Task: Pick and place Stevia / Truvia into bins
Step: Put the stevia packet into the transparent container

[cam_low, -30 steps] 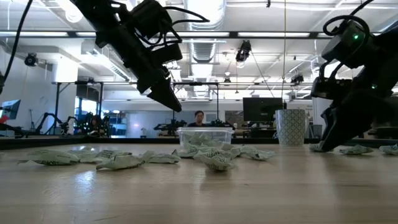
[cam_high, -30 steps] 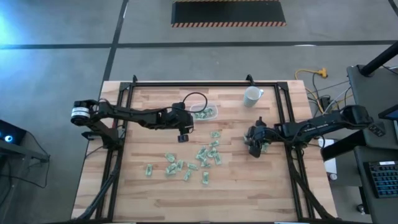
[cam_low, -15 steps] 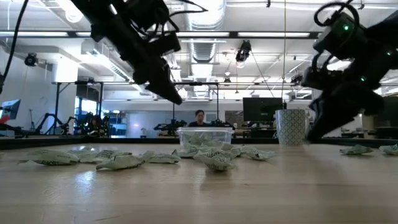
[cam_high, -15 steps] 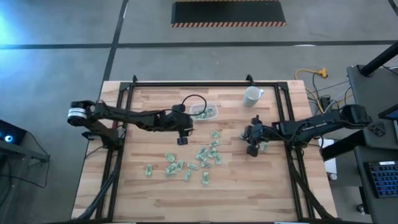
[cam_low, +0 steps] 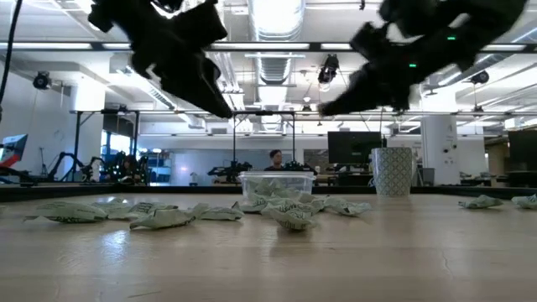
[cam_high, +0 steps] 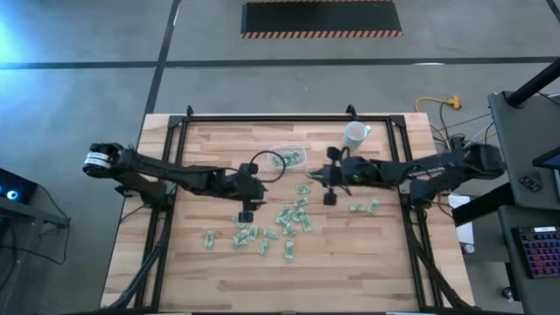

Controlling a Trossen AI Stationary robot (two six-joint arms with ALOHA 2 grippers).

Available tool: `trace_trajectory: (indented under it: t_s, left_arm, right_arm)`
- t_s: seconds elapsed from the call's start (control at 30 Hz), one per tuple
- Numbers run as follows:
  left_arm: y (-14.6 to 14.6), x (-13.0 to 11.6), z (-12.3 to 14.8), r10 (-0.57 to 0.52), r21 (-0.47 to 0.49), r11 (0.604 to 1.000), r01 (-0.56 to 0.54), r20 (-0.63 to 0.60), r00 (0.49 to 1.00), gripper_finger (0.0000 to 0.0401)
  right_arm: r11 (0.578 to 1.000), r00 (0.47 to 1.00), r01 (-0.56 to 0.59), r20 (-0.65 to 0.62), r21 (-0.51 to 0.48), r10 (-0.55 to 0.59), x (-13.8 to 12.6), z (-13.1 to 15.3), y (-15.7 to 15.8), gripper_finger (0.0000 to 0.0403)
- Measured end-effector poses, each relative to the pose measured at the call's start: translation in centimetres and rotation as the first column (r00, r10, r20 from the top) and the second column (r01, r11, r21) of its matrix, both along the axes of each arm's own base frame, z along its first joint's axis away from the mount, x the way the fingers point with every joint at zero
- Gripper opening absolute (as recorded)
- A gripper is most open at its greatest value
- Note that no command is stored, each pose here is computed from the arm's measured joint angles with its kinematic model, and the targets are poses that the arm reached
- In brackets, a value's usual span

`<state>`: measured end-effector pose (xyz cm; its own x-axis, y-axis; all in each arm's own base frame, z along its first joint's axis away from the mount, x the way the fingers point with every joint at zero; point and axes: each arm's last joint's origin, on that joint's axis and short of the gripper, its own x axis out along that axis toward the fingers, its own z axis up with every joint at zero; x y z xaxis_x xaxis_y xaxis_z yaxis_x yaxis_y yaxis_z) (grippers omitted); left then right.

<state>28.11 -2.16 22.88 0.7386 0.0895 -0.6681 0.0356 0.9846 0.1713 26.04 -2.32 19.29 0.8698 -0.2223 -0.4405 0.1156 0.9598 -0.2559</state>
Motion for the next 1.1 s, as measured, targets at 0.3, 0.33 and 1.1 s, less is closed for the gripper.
trace_trajectory:
  t_s: [0.3,0.33,1.1]
  left_arm:
    - [-2.7,-1.0,-0.6,-0.023,-0.07,0.997,0.017,-0.083,0.996,0.0164]
    - [-3.0,-1.1,-0.7,-0.02,-0.08,0.997,0.013,-0.092,0.996,0.0164]
    - [-4.8,-3.7,-3.2,0.039,-0.138,0.987,-0.082,-0.293,0.955,0.0164]
  right_arm:
    - [0.974,0.974,0.217,-0.074,0.071,-0.212,6.9,-1.0,-6.7,0.0013]
    - [0.966,0.966,0.245,-0.105,0.083,-0.236,7.3,-1.3,-7.6,0.0013]
    - [0.978,0.964,0.092,-0.264,0.188,-0.04,7.8,-0.5,-9.9,0.0145]
